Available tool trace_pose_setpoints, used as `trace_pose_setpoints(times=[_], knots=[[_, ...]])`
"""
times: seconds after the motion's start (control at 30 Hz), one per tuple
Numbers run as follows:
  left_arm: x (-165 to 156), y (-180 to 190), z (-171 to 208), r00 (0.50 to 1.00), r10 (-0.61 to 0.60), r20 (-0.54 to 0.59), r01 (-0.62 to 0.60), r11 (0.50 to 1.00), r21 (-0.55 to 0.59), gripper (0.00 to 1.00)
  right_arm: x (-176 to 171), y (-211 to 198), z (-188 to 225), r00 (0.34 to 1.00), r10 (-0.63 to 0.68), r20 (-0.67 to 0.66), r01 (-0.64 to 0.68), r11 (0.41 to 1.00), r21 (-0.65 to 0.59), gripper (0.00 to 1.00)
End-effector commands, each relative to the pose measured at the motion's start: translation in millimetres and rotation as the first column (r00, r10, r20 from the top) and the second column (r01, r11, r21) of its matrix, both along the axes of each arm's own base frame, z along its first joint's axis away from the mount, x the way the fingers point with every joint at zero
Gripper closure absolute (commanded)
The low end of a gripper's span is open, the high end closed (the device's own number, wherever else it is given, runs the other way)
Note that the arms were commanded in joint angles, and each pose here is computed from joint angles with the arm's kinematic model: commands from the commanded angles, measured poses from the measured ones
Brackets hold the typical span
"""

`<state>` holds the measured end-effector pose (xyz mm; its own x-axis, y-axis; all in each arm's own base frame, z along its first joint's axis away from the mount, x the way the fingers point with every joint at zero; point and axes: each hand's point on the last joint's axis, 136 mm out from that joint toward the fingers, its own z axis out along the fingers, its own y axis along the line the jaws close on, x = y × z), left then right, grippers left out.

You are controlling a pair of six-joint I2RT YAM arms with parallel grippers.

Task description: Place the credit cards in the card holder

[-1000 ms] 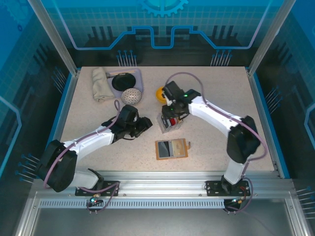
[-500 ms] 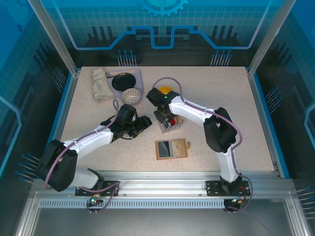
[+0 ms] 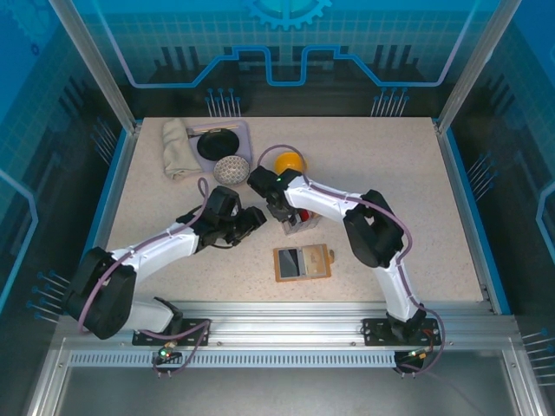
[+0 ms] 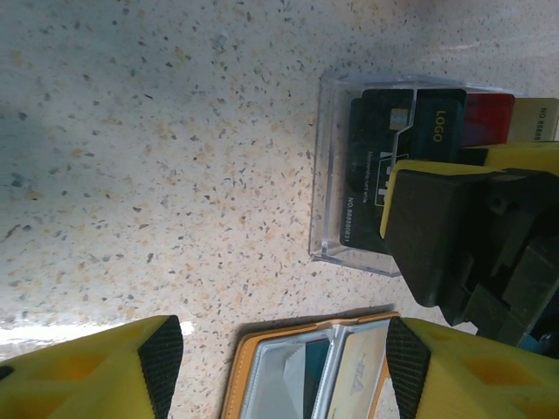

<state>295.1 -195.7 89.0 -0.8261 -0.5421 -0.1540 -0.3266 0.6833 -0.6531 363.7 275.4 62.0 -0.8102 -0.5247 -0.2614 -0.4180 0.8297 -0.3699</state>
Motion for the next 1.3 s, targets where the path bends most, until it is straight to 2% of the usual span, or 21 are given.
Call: trace_pose_setpoints(times=[0.0,0.23,0.63,1.1,1.27], knots=[[-4.3,11.4,1.4,1.0,0.022,0.011,-0.022,0.999,0.026,0.33,2.4,-8.4,6.4,0.999,0.006,0.049,-0.002,0.996,-0.087,0.59],[-3.9,11.2,3.0,1.0,0.025,0.014,-0.025,0.999,0.021,0.33,5.4,-9.3,23.3,0.996,0.028,0.087,-0.021,0.997,-0.078,0.61],[-4.1,9.9,1.3,1.0,0.022,0.006,-0.022,1.0,0.019,0.33,2.9,-12.5,26.4,0.996,0.018,0.084,-0.012,0.997,-0.073,0.68],[-1.8,6.9,2.4,1.0,0.018,0.004,-0.018,1.0,0.009,0.33,5.8,-18.8,31.7,0.996,0.012,0.092,-0.005,0.998,-0.068,0.71],[-1.3,6.3,3.0,1.0,0.016,0.004,-0.016,1.0,0.007,0.33,2.8,-16.8,24.6,0.999,0.006,0.049,-0.004,0.999,-0.033,0.71]])
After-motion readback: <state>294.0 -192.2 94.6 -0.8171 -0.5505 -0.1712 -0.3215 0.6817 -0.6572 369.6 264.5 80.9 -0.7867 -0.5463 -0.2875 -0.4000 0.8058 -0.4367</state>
